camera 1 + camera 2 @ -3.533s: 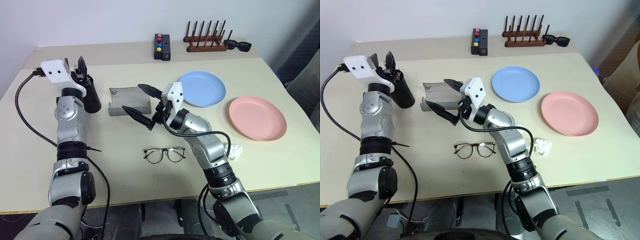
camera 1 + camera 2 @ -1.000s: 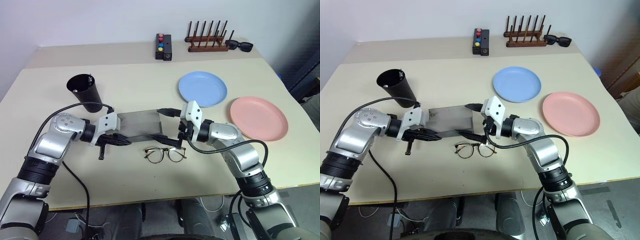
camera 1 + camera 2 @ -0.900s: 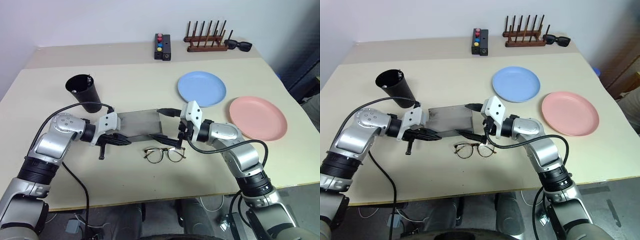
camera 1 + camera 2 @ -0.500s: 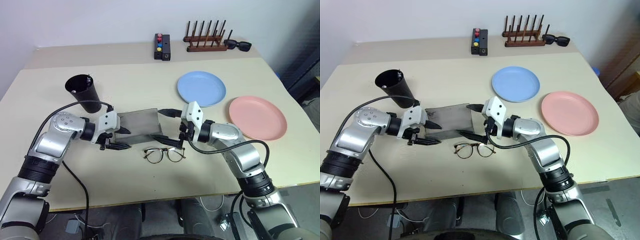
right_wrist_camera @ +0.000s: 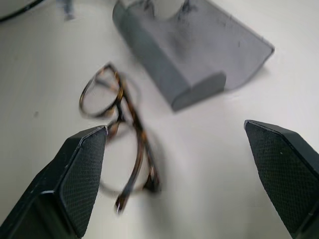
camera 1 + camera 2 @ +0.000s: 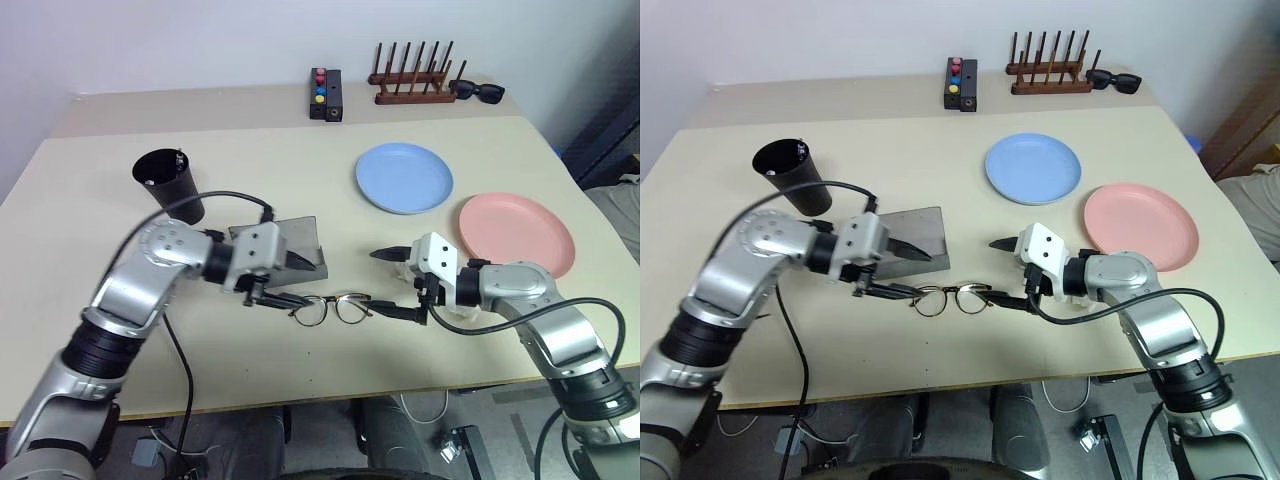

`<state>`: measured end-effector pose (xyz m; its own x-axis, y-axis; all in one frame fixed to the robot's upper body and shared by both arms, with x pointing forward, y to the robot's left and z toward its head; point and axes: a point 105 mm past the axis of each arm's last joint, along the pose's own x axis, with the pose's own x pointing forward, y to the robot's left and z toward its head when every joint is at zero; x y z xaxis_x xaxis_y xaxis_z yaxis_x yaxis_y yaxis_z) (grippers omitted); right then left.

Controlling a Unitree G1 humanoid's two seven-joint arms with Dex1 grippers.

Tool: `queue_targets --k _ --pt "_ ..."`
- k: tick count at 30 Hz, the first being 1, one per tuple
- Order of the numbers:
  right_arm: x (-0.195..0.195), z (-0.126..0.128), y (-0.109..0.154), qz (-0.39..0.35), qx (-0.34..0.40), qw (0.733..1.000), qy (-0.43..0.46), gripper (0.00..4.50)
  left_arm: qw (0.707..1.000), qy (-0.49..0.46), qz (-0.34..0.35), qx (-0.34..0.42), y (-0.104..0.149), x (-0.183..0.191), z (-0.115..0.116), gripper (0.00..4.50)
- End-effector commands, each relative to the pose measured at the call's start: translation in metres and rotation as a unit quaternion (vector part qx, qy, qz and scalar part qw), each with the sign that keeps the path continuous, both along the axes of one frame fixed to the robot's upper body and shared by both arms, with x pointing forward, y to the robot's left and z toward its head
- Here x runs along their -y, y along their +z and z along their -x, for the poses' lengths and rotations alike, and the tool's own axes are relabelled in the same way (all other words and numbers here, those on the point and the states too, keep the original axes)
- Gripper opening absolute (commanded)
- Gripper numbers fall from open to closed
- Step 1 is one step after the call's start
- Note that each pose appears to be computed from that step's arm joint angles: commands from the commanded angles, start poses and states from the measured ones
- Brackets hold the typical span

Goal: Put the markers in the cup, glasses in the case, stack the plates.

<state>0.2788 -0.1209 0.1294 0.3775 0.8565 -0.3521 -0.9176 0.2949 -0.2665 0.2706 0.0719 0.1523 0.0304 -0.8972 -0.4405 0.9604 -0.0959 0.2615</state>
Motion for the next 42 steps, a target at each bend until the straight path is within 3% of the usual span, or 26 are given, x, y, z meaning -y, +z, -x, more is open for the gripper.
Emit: queue_targets --k 1,10,22,25,29,38,42 --pt "-0.002 0.008 0.011 -0.006 0.020 1.000 0.005 4.50 1.000 -0.010 -0.025 0.013 -0.005 0.016 -0.001 2.78" --pt "-0.001 0.014 0.012 -0.012 0.023 0.999 -0.020 4.50 0.995 -0.014 -0.092 0.018 -0.034 0.021 -0.013 2.78" --pt "0.002 0.018 0.006 0.009 0.016 1.000 -0.016 4.50 0.996 -0.005 -0.094 -0.003 -0.045 0.026 -0.013 2.78" --pt "0.000 0.018 0.005 0.009 0.016 1.000 -0.014 4.50 0.996 -0.007 -0.093 -0.006 -0.045 0.025 -0.012 2.01" --pt "-0.001 0.018 0.005 0.008 0.016 1.000 -0.012 4.50 0.996 -0.008 -0.092 -0.008 -0.045 0.025 -0.010 0.11" --pt "-0.001 0.017 0.005 0.008 0.017 1.000 -0.012 4.50 0.996 -0.007 -0.088 -0.014 -0.044 0.024 -0.009 0.04" --pt "0.004 0.013 0.005 0.013 0.023 0.999 -0.022 4.50 0.998 -0.010 -0.058 -0.026 -0.032 0.020 -0.008 0.04"
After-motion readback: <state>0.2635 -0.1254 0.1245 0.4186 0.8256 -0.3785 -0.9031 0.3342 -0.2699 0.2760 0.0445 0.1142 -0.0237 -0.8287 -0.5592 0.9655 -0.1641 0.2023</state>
